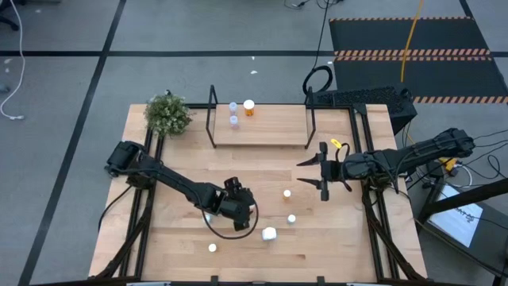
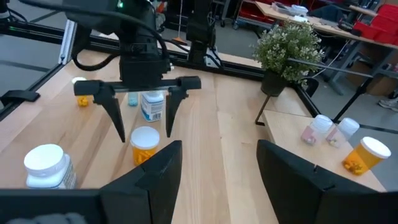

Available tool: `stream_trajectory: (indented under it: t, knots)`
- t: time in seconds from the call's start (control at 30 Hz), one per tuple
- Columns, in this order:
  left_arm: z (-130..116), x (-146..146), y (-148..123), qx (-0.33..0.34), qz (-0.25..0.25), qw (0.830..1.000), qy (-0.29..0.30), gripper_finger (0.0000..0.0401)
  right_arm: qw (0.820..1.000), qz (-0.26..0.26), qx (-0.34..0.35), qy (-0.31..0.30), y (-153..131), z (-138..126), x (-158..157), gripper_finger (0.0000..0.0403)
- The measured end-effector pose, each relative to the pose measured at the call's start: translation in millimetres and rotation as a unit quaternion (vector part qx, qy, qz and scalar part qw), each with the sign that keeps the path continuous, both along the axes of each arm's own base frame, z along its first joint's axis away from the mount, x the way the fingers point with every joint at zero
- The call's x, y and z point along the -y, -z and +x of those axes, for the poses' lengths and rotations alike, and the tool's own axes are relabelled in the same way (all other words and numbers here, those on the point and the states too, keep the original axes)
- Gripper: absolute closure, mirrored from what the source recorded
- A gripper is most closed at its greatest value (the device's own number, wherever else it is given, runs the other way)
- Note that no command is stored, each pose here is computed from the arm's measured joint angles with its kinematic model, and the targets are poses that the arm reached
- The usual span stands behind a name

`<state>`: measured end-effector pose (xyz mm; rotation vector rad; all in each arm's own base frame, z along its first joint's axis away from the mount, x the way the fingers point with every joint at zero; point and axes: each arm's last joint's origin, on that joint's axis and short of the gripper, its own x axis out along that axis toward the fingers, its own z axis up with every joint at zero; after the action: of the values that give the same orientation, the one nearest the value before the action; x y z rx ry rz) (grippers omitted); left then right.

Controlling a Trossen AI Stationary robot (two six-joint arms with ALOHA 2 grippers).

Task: Pick and place medicine bottles onto shelf by color
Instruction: Put the large orange pill bottle on the shelf aligned with the other large orange pill bottle

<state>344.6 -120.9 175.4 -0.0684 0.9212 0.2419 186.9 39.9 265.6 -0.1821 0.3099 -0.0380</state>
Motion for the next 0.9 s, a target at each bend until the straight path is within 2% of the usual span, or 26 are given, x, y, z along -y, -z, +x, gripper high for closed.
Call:
stream_trajectory:
  t: [0.3,0.67,0.9]
  knots:
    - [5.7,-5.9,6.1,-0.008,-0.012,1.0,0.005,0.0064,1.0,0.013,-0.002,0.004,0.3,-0.2,0.0,0.02]
    - [7.0,-9.5,6.6,-0.013,-0.018,1.0,0.01,0.0148,1.0,0.015,-0.002,0.004,0.5,-0.3,0.0,0.02]
    - [7.4,-10.1,6.4,-0.015,-0.006,1.0,0.026,0.018,1.0,0.01,-0.003,0.003,0.5,-0.3,0.0,0.02]
